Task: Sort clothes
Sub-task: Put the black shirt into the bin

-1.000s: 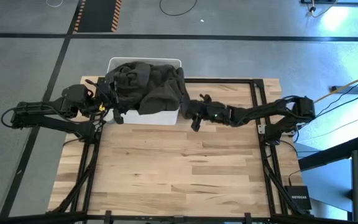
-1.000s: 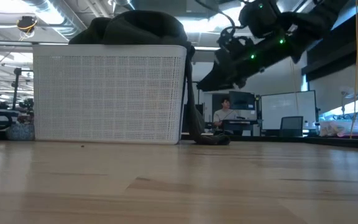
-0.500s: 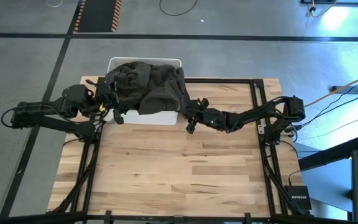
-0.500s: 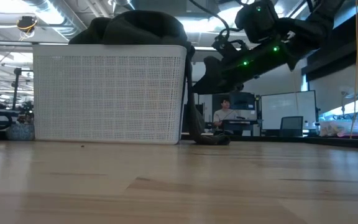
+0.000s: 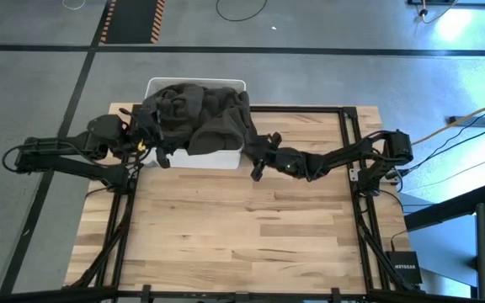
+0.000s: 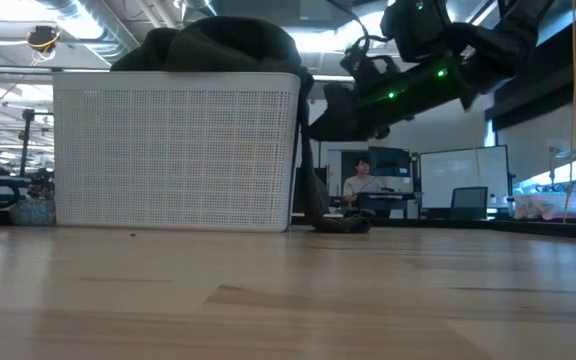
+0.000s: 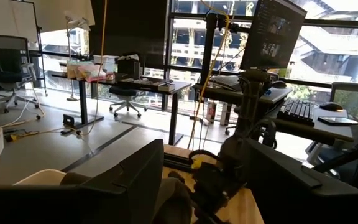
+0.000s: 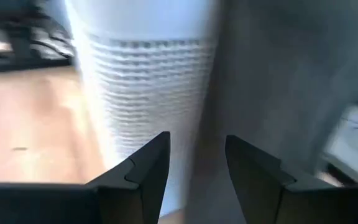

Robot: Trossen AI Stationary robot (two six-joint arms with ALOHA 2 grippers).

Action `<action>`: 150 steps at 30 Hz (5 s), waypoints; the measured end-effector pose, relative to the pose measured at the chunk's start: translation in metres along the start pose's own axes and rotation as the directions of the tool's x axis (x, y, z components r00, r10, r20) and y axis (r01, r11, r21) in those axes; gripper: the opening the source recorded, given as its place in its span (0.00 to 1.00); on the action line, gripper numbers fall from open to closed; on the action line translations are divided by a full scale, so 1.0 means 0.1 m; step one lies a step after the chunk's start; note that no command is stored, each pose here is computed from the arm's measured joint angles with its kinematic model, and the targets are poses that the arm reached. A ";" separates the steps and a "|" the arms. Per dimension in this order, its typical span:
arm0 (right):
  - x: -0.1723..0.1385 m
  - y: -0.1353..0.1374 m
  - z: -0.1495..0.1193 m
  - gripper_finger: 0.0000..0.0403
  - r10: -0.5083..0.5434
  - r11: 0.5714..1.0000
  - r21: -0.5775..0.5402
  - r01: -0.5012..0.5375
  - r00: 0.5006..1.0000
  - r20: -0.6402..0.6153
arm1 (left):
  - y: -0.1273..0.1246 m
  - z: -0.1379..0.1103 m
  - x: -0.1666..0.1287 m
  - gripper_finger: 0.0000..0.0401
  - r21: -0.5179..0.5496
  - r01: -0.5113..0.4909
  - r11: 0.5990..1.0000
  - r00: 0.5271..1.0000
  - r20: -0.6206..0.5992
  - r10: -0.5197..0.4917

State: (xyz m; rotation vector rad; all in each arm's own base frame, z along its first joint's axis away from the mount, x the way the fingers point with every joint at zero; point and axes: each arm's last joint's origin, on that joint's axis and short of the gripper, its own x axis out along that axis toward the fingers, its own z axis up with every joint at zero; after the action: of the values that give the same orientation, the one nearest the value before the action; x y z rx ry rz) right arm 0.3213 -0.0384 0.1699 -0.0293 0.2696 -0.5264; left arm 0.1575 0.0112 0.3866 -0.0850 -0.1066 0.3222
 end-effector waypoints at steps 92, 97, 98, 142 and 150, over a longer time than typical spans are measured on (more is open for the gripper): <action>0.46 -0.13 2.41 0.02 0.128 0.976 -0.211 -0.047 0.913 0.388 | 0.00 -0.04 0.02 0.53 0.007 -0.011 1.000 0.999 -0.033 0.012; 0.60 -0.07 2.39 0.03 0.162 0.971 -0.227 -0.079 0.912 0.376 | 0.00 -0.05 0.02 0.53 0.008 -0.012 1.000 0.999 -0.037 0.012; 0.63 -0.06 2.37 0.03 0.169 0.969 -0.232 -0.086 0.915 0.367 | 0.00 -0.05 0.02 0.53 0.009 -0.012 1.000 0.999 -0.038 0.012; 0.02 -0.30 2.38 0.43 0.120 0.950 -0.287 -0.127 0.992 -0.041 | 0.92 -1.13 0.81 0.53 0.134 -0.516 0.846 0.600 -0.648 0.469; 0.11 -0.23 2.37 0.43 0.232 0.941 -0.252 -0.225 0.973 -0.004 | 0.95 -1.34 0.82 0.53 0.169 -0.486 0.858 0.518 -0.735 0.438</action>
State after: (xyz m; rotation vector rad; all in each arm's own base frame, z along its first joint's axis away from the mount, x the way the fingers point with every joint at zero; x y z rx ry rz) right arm 0.3813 -0.0739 0.3975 -0.2486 0.3086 -0.2579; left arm 0.2206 0.1186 0.2520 -0.3081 0.7780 0.8084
